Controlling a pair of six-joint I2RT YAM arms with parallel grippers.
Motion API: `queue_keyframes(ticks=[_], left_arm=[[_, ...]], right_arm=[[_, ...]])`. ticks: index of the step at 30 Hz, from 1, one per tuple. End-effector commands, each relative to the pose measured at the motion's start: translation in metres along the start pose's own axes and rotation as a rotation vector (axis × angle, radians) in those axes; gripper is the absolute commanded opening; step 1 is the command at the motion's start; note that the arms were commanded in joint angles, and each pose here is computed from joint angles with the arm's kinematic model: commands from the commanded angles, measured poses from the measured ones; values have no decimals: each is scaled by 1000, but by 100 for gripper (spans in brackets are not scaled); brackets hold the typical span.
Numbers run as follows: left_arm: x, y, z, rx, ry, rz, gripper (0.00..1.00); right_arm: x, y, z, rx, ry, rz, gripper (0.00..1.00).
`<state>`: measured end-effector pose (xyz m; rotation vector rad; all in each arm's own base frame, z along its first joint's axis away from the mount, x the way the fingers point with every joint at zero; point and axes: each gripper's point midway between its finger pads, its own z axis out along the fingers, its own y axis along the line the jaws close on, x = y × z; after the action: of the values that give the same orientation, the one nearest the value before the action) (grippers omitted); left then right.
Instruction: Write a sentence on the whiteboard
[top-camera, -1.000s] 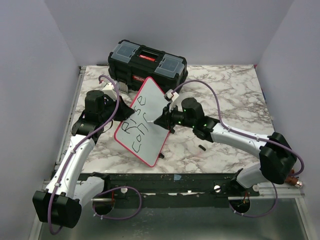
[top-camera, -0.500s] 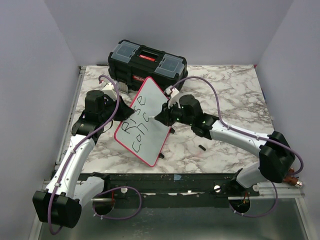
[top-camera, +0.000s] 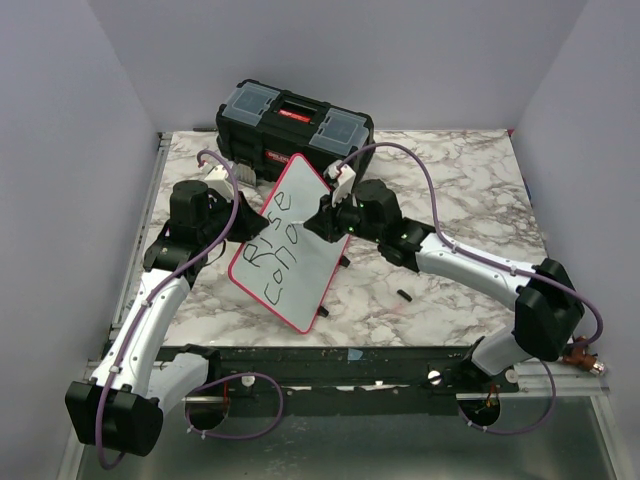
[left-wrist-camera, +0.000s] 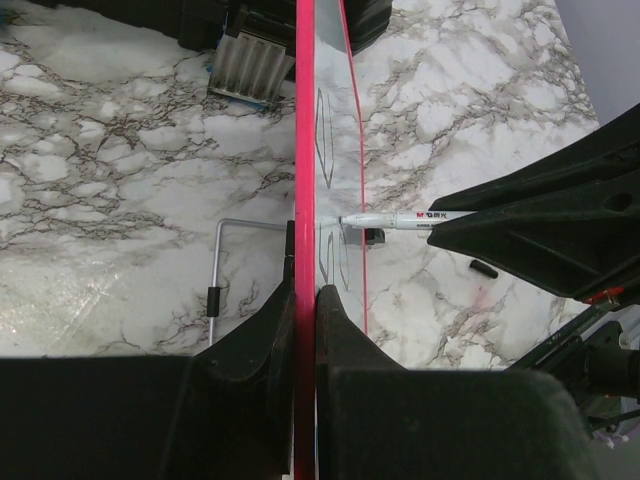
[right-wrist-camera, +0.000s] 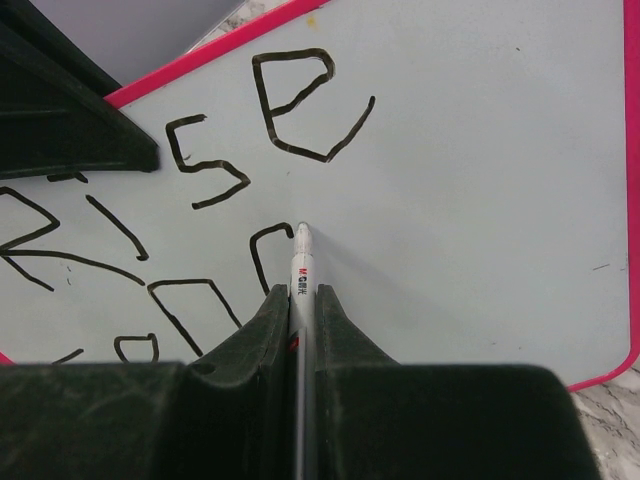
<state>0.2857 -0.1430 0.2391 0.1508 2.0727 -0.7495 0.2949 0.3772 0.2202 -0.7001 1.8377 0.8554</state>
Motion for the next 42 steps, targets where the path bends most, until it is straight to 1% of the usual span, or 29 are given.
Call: queue_keyframes(ticks=[1,28,35,42], left_arm=[[10,3,0,-7,42,88,0],[9,3,-1,-15,37,91,0],[9,2,-1,-12,37,93,0],[10,3,-1,-13,37,92,0]], right_arm=[[0,2,6,-2,10,1,1],[69,-10,-17,34,125,43,1],[79,-11,-23,40,139,54,1],[79,-12,-32,51,140,56,1]])
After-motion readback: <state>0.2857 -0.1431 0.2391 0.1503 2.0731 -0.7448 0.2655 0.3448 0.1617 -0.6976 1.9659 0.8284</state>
